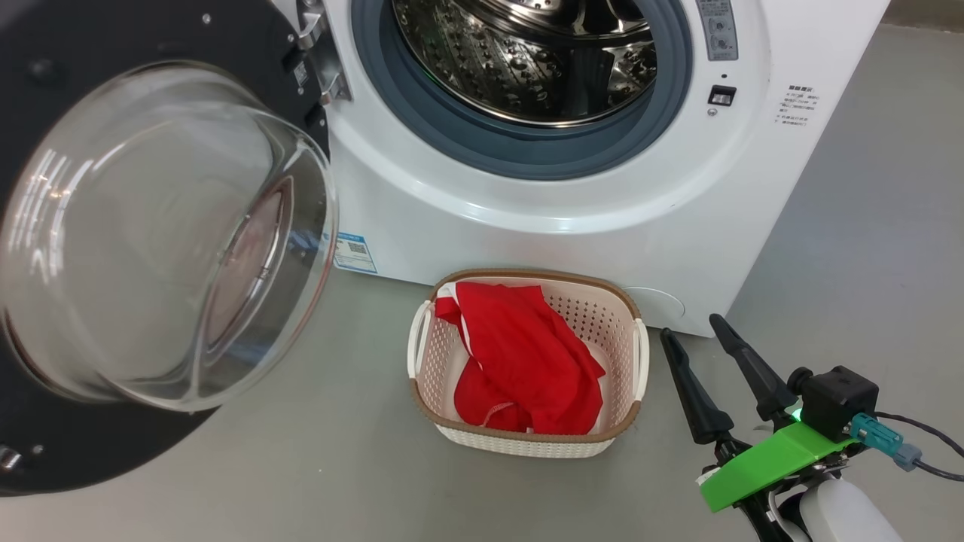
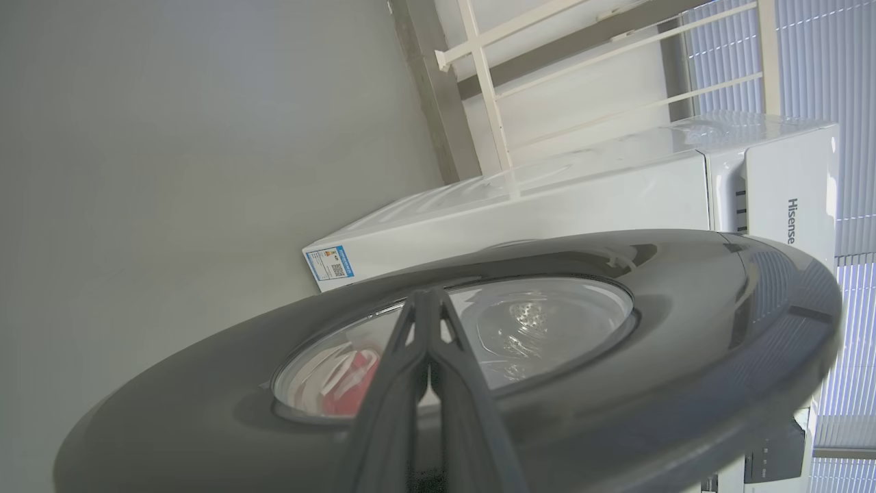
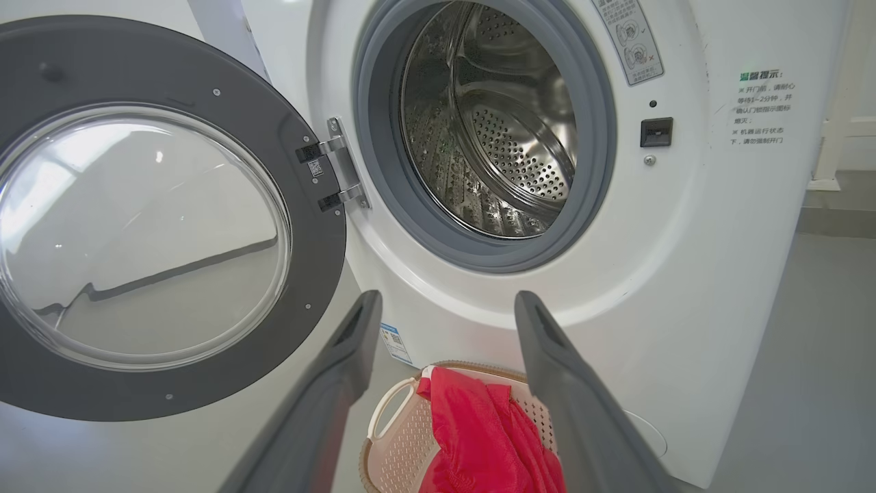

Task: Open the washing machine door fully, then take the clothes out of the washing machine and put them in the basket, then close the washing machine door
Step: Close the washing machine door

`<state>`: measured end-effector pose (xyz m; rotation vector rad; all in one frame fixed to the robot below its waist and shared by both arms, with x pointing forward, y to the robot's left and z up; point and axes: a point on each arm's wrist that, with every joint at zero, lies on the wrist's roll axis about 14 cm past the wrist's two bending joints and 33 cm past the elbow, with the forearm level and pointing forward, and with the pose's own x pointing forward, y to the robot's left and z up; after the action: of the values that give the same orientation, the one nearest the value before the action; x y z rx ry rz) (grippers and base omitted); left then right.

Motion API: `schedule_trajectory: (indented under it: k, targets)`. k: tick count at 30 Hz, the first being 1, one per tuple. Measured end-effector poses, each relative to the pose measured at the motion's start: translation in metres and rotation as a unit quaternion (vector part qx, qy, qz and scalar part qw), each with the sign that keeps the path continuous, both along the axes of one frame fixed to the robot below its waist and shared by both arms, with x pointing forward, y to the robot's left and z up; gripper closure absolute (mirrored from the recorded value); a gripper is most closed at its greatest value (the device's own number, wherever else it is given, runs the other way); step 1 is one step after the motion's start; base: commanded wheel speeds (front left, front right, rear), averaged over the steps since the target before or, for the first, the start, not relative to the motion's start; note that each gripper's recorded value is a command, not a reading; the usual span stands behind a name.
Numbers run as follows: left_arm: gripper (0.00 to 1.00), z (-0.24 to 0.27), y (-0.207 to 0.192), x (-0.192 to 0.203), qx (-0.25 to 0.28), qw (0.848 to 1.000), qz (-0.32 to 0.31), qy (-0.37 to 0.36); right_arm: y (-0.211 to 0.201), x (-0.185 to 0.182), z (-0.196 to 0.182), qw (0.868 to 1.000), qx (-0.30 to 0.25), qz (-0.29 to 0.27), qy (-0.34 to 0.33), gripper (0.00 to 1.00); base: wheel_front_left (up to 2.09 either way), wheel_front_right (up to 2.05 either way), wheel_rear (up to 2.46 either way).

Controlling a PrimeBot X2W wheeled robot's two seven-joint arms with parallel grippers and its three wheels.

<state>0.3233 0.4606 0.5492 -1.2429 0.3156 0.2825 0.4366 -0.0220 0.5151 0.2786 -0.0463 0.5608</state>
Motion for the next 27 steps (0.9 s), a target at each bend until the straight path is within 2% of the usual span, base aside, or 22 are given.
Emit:
schedule_trajectory:
  k: [9, 20, 27]
  targets:
    - [1.0, -0.002, -0.034, -0.002, -0.021, 0.996, -0.088, 0.003, 0.004, -0.002, 0.005, 1.0, 0.001, 0.005, -0.006, 0.0, 0.0, 0.0, 0.0]
    - [1.0, 0.003, -0.083, 0.002, -0.042, 0.982, -0.183, -0.016, 0.005, -0.006, 0.001, 1.0, 0.001, 0.007, 0.002, 0.0, 0.0, 0.0, 0.0]
    - [1.0, 0.005, -0.098, -0.003, -0.044, 0.979, -0.199, -0.015, 0.005, -0.007, 0.002, 1.0, 0.005, 0.005, 0.003, 0.0, 0.0, 0.0, 0.0]
